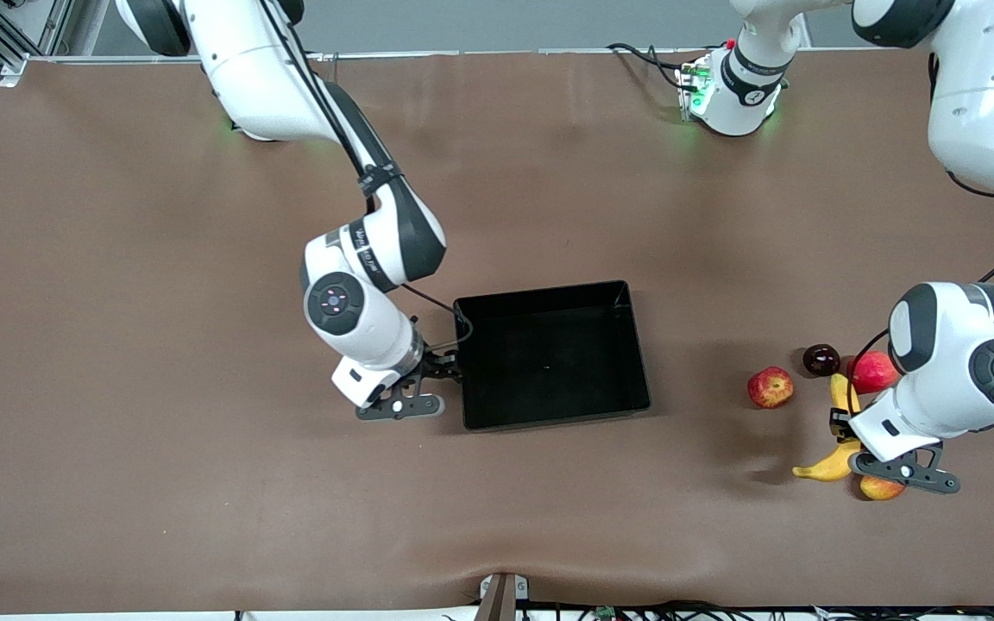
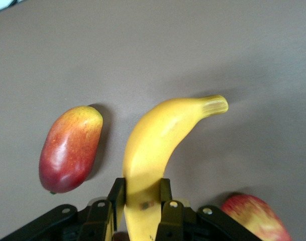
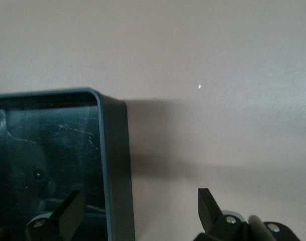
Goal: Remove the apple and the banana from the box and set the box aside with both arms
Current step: 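Lift the banana with the left gripper while the right gripper reaches the tray, then place the banana by the fruits while the right gripper drags the tray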
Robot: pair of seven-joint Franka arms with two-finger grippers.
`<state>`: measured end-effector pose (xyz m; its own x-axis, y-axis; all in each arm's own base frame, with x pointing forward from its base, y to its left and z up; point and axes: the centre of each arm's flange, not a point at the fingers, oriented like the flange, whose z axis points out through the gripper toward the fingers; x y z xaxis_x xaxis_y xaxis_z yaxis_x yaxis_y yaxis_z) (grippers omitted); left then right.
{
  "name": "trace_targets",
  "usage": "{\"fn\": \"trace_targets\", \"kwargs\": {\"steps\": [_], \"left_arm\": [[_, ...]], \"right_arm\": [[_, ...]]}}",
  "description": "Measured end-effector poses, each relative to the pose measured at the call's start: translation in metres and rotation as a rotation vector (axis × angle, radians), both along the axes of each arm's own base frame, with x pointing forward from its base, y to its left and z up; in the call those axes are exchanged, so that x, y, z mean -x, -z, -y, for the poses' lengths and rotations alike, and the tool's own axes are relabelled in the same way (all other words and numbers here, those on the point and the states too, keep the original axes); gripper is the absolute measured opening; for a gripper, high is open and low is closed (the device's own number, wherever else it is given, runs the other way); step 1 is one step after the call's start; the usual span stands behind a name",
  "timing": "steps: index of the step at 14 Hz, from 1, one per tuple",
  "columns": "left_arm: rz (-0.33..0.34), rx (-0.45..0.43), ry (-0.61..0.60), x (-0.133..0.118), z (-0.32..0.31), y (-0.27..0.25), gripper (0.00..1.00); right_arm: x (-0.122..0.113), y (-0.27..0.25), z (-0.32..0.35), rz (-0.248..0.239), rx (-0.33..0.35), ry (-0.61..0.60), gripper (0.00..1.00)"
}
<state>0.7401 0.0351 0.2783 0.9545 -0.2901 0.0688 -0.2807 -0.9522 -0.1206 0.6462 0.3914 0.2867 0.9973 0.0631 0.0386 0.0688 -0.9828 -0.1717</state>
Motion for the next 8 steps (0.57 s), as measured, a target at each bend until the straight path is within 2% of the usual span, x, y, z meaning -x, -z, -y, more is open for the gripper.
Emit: {"fn": "trace_targets", "kwargs": {"steps": [2, 4, 8], "left_arm": [[0.009, 0.012, 0.001, -0.002, -0.001, 0.021, 0.32], [0.014, 0.023, -0.008, -0.002, -0.001, 0.040, 0.32], [0.009, 0.035, -0.021, -0.001, -0.009, 0.064, 0.32]], "right_arm": [[0.006, 0.015, -0.011, 0.000, 0.007, 0.006, 1.00], [0.013, 0.029, -0.021, -0.011, 0.016, 0.024, 0.94], [0.015, 0.033, -0.025, -0.025, 0.018, 0.091, 0.50]]}}
